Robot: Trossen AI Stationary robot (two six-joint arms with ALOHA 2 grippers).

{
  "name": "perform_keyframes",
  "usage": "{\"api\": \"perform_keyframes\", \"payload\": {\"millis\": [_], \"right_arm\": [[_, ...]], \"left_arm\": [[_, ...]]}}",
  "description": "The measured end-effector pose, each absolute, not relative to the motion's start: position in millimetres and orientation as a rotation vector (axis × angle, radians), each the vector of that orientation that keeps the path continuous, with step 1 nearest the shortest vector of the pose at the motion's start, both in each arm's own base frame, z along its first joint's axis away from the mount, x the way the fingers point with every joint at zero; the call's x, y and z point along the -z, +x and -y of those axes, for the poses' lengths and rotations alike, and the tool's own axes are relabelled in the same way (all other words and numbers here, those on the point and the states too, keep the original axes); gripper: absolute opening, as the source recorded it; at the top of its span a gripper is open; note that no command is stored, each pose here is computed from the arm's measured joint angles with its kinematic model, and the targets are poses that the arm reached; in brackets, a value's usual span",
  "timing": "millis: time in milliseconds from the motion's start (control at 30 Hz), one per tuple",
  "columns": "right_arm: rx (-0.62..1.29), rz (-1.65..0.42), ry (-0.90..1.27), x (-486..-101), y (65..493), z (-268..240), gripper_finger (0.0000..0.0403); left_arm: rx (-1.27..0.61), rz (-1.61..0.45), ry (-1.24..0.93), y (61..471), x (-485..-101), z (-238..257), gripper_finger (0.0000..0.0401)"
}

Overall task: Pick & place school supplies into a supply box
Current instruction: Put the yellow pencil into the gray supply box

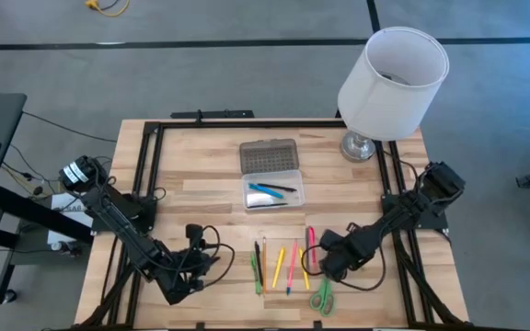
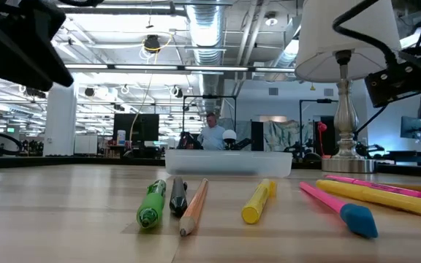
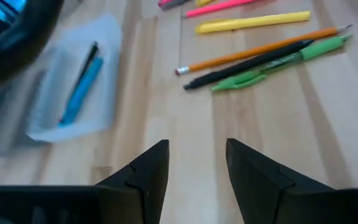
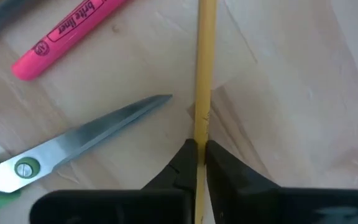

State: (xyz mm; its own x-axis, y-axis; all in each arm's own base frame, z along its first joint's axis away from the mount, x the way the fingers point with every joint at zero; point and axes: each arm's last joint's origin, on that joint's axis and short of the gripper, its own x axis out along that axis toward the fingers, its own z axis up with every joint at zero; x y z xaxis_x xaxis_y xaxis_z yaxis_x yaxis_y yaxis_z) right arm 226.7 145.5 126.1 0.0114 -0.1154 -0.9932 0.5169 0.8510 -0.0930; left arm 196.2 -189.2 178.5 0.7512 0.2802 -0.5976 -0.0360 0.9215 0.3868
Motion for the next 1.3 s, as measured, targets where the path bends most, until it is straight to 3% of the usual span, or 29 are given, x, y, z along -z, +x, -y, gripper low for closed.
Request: {"api": "perform_keyframes", "payload": {"millis": [267,1300], "right_arm": [[0.503,-1.512,0.364,-126.0,232.1,-136.6,0.0017],[0.658,-1.31,0.23,-125.0,219.9,-147.7,0.0001]], "left_arm": [[-0.172,-0.716,0.475,194.8,-177.8,186.9,0.0155],[-0.187,-0.715,0.384,194.9,-177.6,187.5,0.0155]]}}
